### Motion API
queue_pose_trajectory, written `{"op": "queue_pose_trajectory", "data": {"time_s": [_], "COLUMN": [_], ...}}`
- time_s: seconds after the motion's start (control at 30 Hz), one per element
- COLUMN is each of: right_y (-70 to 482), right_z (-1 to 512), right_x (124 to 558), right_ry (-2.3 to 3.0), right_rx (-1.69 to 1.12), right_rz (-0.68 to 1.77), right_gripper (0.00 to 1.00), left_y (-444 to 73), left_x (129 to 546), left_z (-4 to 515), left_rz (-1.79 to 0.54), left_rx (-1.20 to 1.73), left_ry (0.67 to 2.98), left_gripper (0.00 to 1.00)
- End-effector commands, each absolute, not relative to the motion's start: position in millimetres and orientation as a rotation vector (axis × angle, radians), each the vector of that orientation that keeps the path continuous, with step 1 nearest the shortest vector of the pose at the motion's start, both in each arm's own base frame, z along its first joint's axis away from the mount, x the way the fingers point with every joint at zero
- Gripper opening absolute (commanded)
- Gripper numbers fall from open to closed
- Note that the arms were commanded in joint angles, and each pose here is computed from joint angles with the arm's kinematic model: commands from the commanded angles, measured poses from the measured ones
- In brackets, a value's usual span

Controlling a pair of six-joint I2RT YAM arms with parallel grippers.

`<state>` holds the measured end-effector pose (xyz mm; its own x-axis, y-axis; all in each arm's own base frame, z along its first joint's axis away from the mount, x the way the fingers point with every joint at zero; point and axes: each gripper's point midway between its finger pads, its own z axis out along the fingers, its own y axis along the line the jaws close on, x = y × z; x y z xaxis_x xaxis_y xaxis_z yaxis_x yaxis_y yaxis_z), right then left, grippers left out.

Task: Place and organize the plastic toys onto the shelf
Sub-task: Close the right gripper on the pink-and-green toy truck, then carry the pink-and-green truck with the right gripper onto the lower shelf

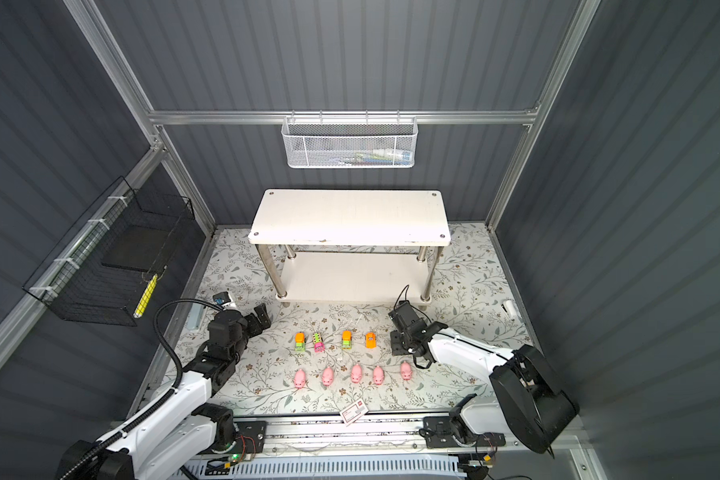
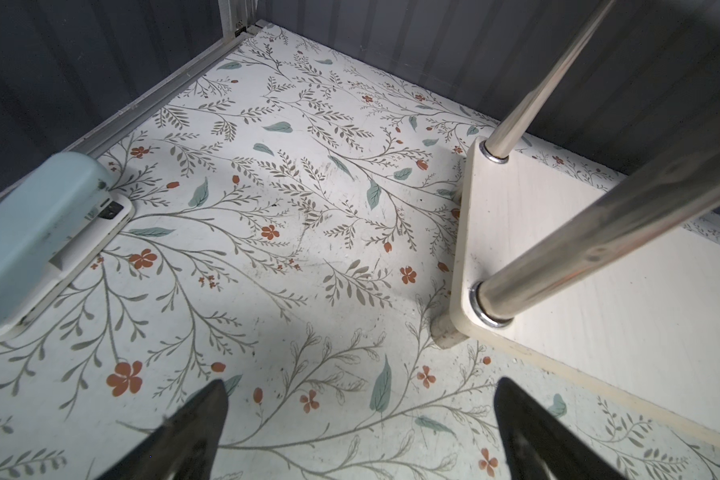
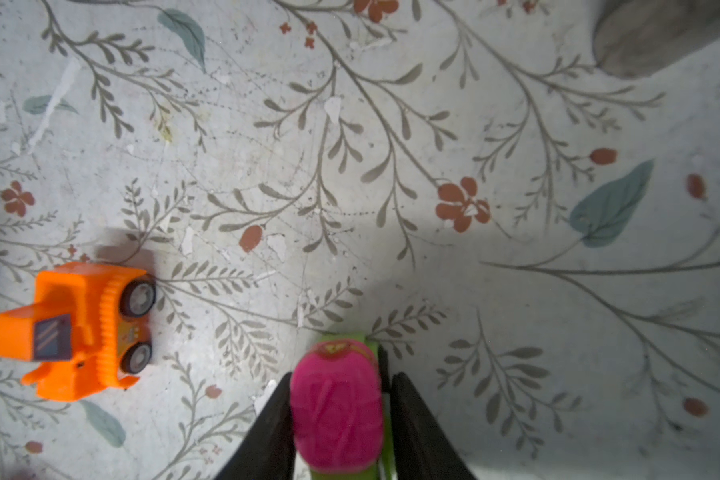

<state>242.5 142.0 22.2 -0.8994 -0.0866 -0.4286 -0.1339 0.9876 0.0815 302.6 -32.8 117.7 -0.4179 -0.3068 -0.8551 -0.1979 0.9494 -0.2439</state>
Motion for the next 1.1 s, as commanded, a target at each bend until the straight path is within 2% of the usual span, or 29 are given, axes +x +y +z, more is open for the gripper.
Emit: {"op": "queue_pose_trajectory", "data": {"time_s": [0.0,0.37,0.77,1.07], "right_y": [142.6,140.1,138.6,147.9], "right_z": [24.2,21.1,61.8,122.4], "right_x": [243.8,239.7,245.6,285.1], "right_ry": [2.696,2.72,2.688,2.561], "right_rx": [-0.167,-0.153,-0.161,-0.143], "right_rz": [0.126,0.097,0.065,0.018], "right_gripper": [0.47,0.25,0.23,0.24], "left_y": [-32.6,-32.0,-31.4,-31.6], "left_x": [301.9,300.9,299.6,299.6], "left_z": [114.4,110.6,106.5,105.5], "left_rz": [-0.13,-0.131,-0.131,-0.13], "left_rx": [-0.371,-0.381,-0.388,-0.387], "left_ry": [2.015,2.017,2.021,2.025], "left_gripper": [1.0,1.0,1.0,1.0]}}
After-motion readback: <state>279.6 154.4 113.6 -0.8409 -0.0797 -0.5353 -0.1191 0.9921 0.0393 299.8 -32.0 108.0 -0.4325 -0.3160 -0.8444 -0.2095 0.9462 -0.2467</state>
